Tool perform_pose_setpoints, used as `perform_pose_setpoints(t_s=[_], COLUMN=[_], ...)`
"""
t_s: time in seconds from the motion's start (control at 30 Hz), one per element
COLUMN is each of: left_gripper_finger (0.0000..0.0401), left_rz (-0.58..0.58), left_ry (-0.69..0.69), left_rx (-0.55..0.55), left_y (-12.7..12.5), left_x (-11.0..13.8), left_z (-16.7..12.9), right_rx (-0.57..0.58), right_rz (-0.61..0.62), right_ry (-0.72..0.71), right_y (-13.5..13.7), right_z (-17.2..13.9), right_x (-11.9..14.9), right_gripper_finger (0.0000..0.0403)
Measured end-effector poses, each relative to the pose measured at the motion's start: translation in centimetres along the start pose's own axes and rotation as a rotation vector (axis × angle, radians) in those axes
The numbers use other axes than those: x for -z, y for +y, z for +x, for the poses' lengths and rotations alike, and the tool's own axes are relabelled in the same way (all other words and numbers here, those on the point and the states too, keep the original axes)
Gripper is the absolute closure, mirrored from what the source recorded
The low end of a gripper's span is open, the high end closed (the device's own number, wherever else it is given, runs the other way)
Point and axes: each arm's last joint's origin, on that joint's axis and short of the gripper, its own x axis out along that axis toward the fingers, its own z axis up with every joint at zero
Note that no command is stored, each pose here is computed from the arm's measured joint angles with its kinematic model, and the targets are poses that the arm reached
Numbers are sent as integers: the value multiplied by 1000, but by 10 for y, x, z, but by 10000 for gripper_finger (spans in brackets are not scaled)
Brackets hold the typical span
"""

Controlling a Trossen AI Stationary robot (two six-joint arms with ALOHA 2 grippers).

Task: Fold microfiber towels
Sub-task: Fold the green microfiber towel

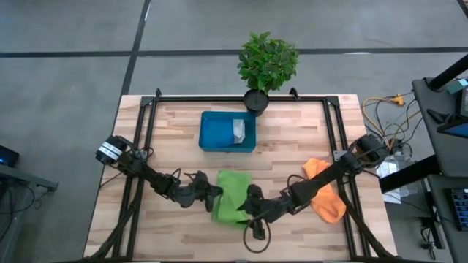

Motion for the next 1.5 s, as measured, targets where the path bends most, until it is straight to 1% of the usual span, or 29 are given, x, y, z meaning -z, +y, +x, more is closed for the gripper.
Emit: perform_pose_setpoints(t_s=[0.13, 0.27, 0.37, 0.43, 0.47, 0.53, 0.6, 0.67, 0.73, 0.83, 0.93, 1.03, 1.13, 1.2, 1.3, 1.4, 1.5], left_gripper_finger=[401, 401, 401, 401, 401, 401, 401, 401, 401, 401, 401, 401, 401, 401, 401, 401, 401], left_rz=[53, 187, 263, 290, 301, 318, 333, 334, 338, 344, 378, 419, 421, 421, 415, 419, 487], left_ry=[-44, -116, -112, -94, -86, -70, -45, -26, -19, -14, -16, -26, -31, -33, -33, 10, 72], left_rx=[-7, -4, -40, -81, -92, -106, -98, -81, -82, -87, -87, -80, -100, -119, -135, -107, -32], left_y=[-3, -13, -13, -10, -9, -8, -6, -5, -3, -1, 0, -1, 4, 8, 14, 18, 19], left_x=[-6, -19, -25, -27, -28, -29, -28, -28, -27, -26, -27, -28, -31, -33, -37, -41, -46], left_z=[-2, -10, -16, -20, -21, -24, -26, -27, -28, -29, -29, -28, -26, -24, -22, -17, -12], right_rx=[2, 6, 14, 70, 121, 251, 340, 385, 405, 378, 336, 294, 272, 248, 244, 244, 239], right_rz=[54, 94, 90, 93, 125, 222, 317, 379, 409, 451, 448, 428, 433, 448, 458, 454, 445], right_ry=[7, 18, 24, 30, 31, 42, 59, 81, 87, 98, 138, 185, 247, 258, 263, 265, 264], right_y=[1, 2, 1, -2, -5, -16, -29, -42, -53, -67, -79, -82, -81, -79, -75, -72, -71], right_z=[6, 12, 14, 16, 17, 17, 18, 19, 20, 24, 29, 40, 53, 61, 68, 72, 72], right_x=[1, 5, 7, 10, 12, 17, 20, 25, 29, 28, 29, 32, 43, 45, 49, 49, 46], right_gripper_finger=[193, 193, 193, 193, 193, 195, 204, 220, 243, 288, 338, 382, 390, 390, 390, 390, 390])
